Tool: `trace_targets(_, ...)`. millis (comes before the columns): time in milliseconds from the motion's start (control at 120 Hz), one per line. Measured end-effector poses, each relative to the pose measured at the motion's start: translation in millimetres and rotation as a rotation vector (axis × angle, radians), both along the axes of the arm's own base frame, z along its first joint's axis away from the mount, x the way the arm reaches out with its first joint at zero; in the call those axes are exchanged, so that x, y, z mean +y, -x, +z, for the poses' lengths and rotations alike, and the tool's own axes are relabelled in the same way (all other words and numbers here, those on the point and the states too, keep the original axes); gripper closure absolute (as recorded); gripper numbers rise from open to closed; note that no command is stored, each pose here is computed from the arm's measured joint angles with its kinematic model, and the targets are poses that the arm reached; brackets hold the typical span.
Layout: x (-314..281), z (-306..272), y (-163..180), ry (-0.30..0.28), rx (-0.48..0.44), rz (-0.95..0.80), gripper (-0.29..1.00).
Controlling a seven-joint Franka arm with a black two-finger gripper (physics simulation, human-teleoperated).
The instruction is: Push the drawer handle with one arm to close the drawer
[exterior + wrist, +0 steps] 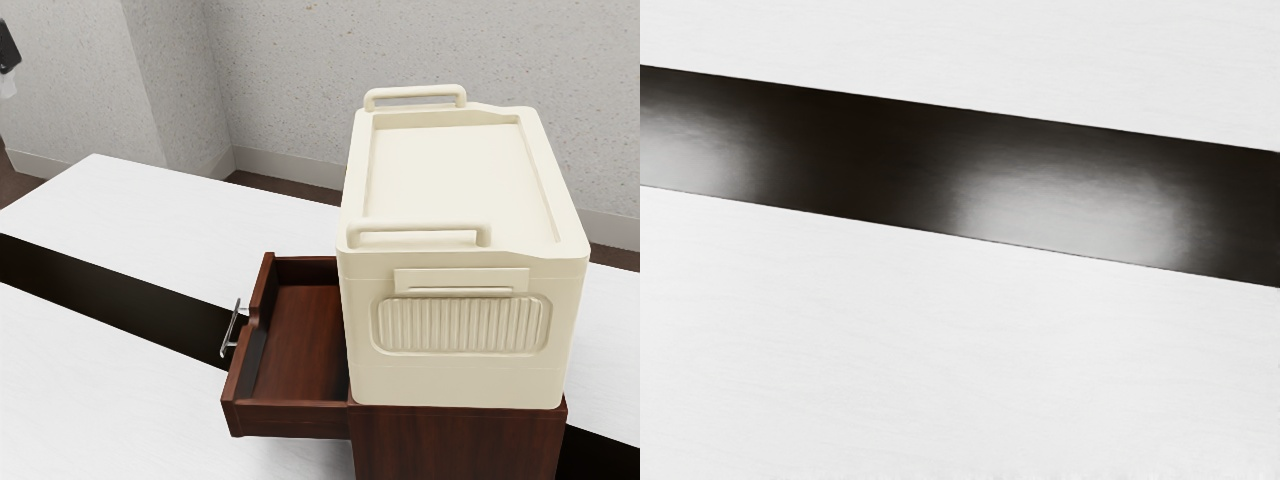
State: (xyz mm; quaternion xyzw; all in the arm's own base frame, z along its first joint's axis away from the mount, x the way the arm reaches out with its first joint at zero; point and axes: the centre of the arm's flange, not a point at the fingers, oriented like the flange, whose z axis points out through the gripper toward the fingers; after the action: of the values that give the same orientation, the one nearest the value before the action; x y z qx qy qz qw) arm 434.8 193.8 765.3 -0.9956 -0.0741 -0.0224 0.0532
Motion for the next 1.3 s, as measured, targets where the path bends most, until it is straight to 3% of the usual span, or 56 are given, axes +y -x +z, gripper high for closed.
trace_targets(200, -25.2, -18.4, -4.8, 0.033, 0.056, -0.092, 0.0)
trace_targets(417, -38.5, -53.6, 25.0, 0.107, 0.122, -0.142, 0.0)
trace_targets(583, -45.6, -93.2, 40.1, 0.145, 0.198, -0.141, 0.28)
trace_targets(725, -53.4, -136.7, 51.9, 0.134, 0.278, -0.147, 0.46)
trace_targets(842, -64.6, -175.3, 47.7, 0.091, 0.315, -0.201, 0.54)
trace_targets(1117, -69.8, -236.4, 34.7, 0.022, 0.289, -0.357, 0.61)
trace_targets(1300, -90.1, -257.0, 30.6, -0.06, 0.262, -0.458, 0.62)
